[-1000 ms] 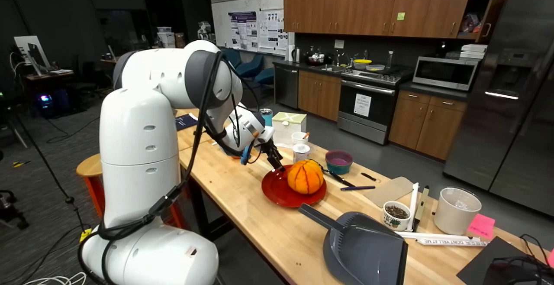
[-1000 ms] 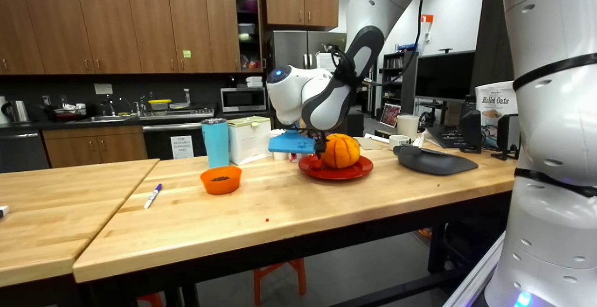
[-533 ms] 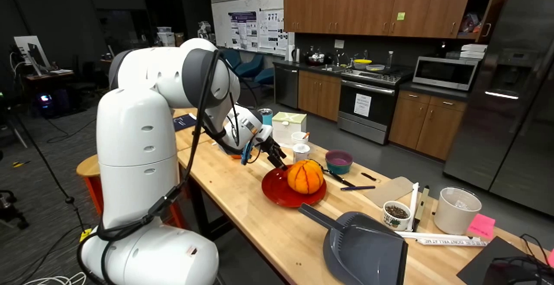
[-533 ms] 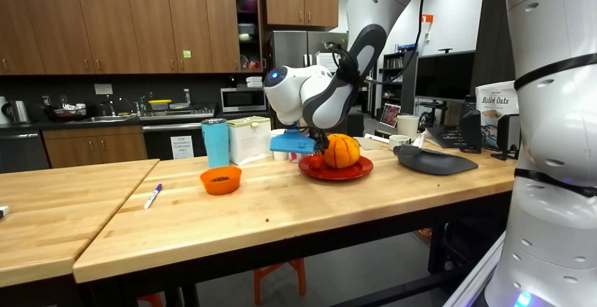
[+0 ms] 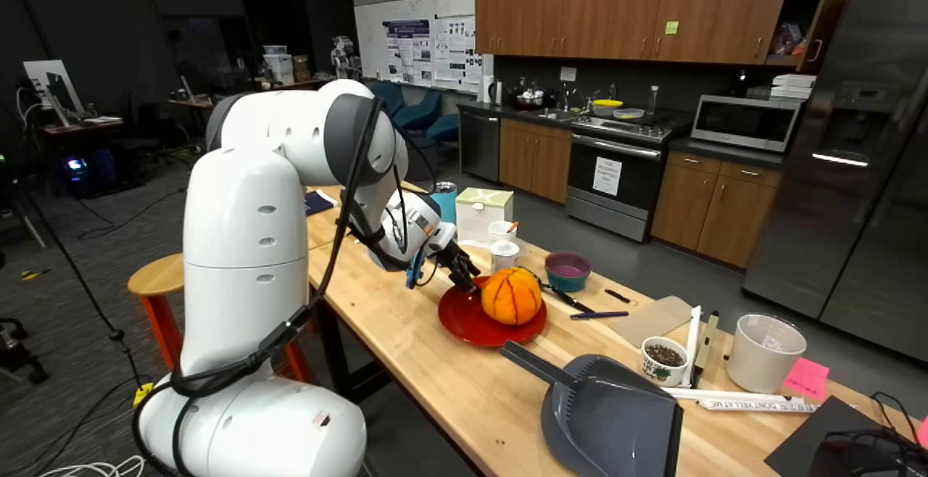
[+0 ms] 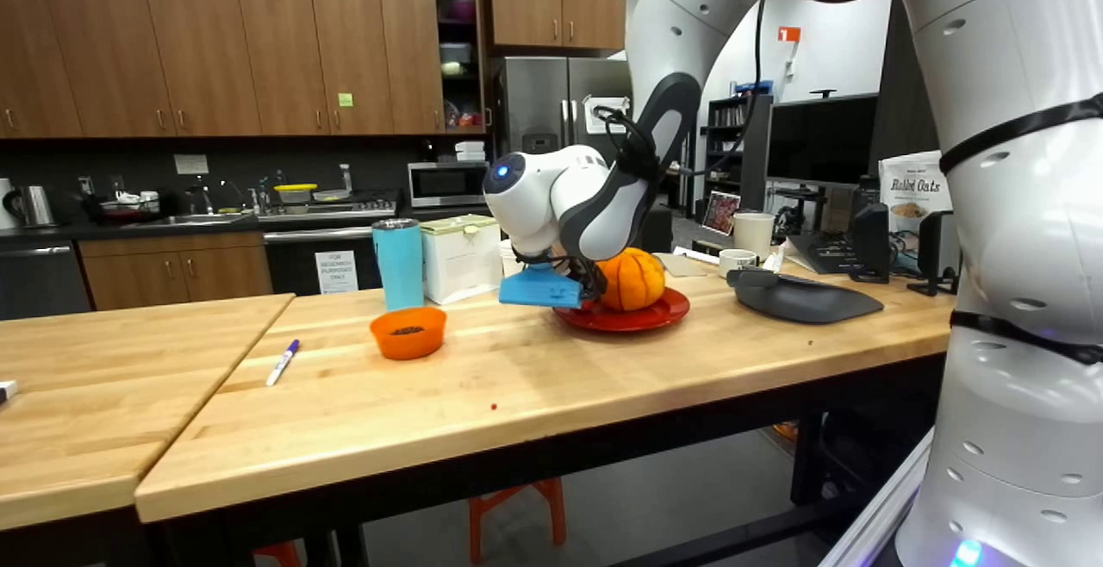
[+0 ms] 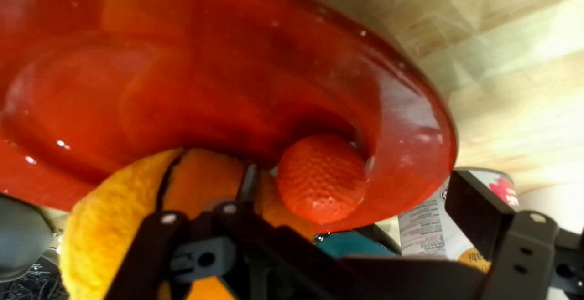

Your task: Push the orange bowl to the left

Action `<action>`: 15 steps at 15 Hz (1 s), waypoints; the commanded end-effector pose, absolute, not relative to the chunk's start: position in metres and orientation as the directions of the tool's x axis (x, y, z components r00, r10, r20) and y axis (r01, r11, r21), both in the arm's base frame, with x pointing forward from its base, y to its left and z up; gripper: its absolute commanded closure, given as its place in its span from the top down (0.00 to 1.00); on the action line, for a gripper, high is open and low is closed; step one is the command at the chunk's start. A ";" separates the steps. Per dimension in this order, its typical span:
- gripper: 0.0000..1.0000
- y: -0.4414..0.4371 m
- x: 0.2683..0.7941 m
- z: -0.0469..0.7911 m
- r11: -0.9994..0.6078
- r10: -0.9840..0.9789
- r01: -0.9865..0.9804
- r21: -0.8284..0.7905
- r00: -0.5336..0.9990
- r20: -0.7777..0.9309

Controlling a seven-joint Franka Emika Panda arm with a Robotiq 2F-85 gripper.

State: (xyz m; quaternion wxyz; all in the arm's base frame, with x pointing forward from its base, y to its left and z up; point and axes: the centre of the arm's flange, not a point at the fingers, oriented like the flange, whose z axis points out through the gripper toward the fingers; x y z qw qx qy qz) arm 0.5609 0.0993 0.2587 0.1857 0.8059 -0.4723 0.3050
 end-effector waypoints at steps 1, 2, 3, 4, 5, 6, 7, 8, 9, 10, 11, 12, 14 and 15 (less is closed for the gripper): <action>1.00 0.101 0.564 0.241 -0.448 -0.682 -0.892 -0.060 0.297 0.669; 1.00 0.101 0.564 0.238 -0.443 -0.681 -0.895 -0.058 0.293 0.671; 1.00 0.101 0.563 0.236 -0.439 -0.679 -0.897 -0.055 0.291 0.674; 1.00 0.100 0.563 0.234 -0.433 -0.677 -0.900 -0.053 0.286 0.679; 1.00 0.099 0.563 0.233 -0.429 -0.672 -0.901 -0.055 0.278 0.686; 1.00 0.099 0.562 0.233 -0.425 -0.667 -0.903 -0.058 0.269 0.695; 1.00 0.098 0.562 0.234 -0.423 -0.657 -0.904 -0.063 0.258 0.708; 1.00 0.097 0.563 0.235 -0.421 -0.647 -0.905 -0.067 0.247 0.722; 1.00 0.096 0.564 0.237 -0.423 -0.635 -0.904 -0.070 0.240 0.735; 1.00 0.096 0.566 0.238 -0.426 -0.622 -0.902 -0.074 0.233 0.747; 1.00 0.095 0.570 0.243 -0.435 -0.607 -0.897 -0.081 0.225 0.762; 1.00 0.096 0.574 0.247 -0.443 -0.593 -0.892 -0.088 0.218 0.775; 1.00 0.099 0.586 0.258 -0.476 -0.556 -0.874 -0.102 0.209 0.804; 1.00 0.102 0.593 0.265 -0.499 -0.537 -0.860 -0.110 0.207 0.817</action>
